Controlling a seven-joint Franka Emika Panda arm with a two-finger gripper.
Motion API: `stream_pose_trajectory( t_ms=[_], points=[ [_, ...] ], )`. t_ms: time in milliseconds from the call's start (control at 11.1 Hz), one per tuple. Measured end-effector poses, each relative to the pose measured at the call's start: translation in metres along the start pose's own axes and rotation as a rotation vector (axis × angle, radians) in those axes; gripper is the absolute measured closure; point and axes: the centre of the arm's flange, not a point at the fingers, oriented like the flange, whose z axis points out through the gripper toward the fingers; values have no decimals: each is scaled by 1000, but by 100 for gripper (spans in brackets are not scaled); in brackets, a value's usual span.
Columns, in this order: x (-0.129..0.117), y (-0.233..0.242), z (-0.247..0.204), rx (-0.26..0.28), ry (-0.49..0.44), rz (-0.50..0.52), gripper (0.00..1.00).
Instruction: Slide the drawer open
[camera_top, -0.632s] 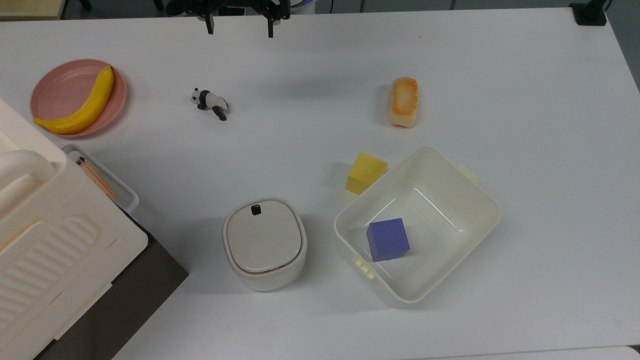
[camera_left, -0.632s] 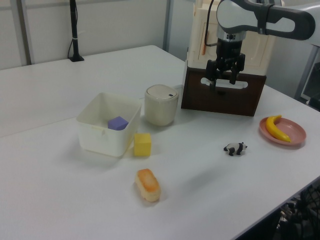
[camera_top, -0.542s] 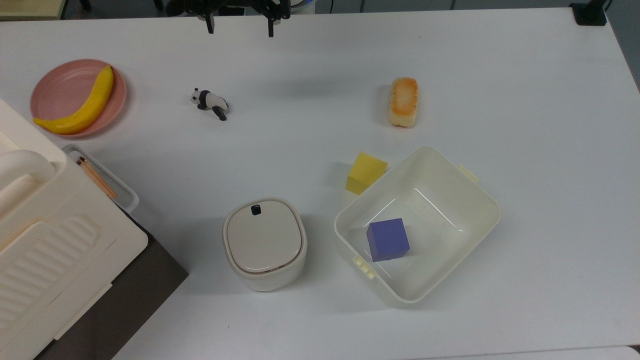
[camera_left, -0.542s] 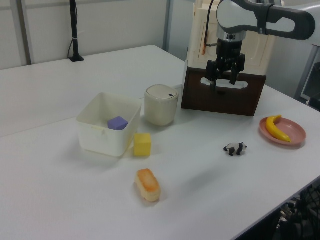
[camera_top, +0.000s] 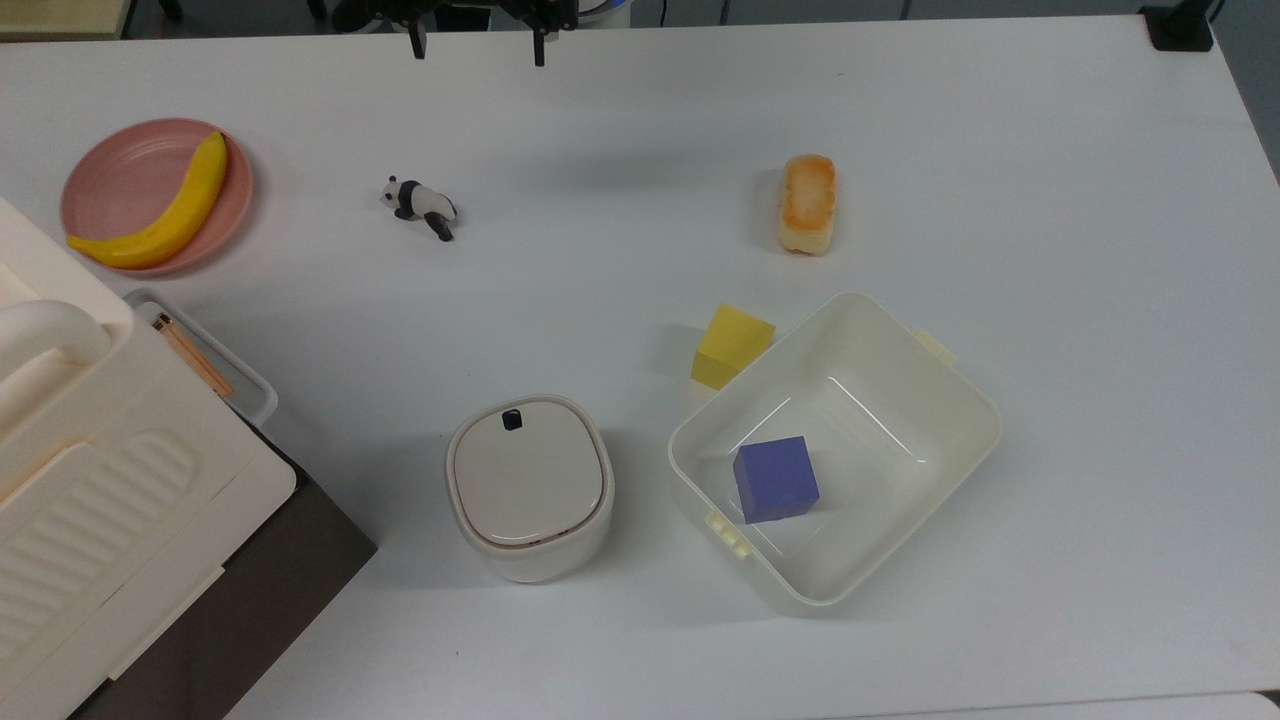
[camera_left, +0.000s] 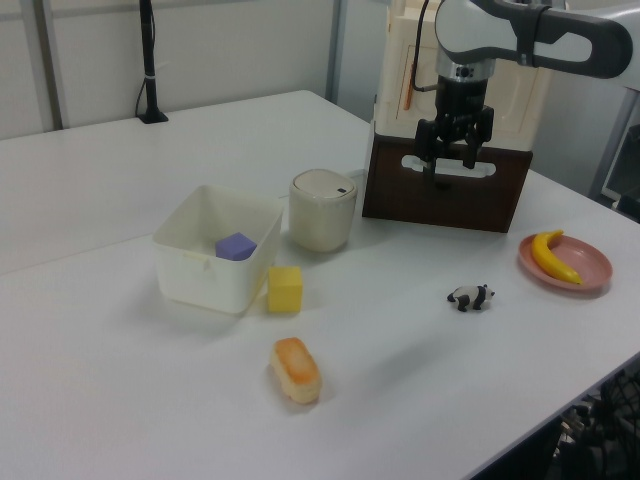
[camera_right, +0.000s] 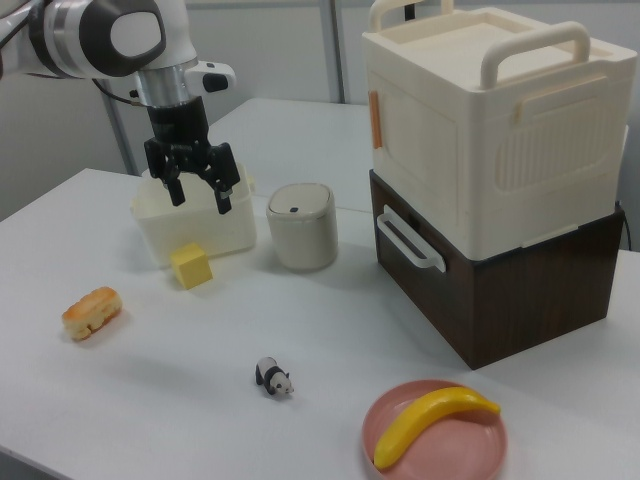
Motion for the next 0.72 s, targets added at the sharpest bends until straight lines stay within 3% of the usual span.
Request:
stream_pose_trajectory(
  t_ms=[722],
  points=[
    [-4, 3, -1, 1, -34, 11, 0]
  ],
)
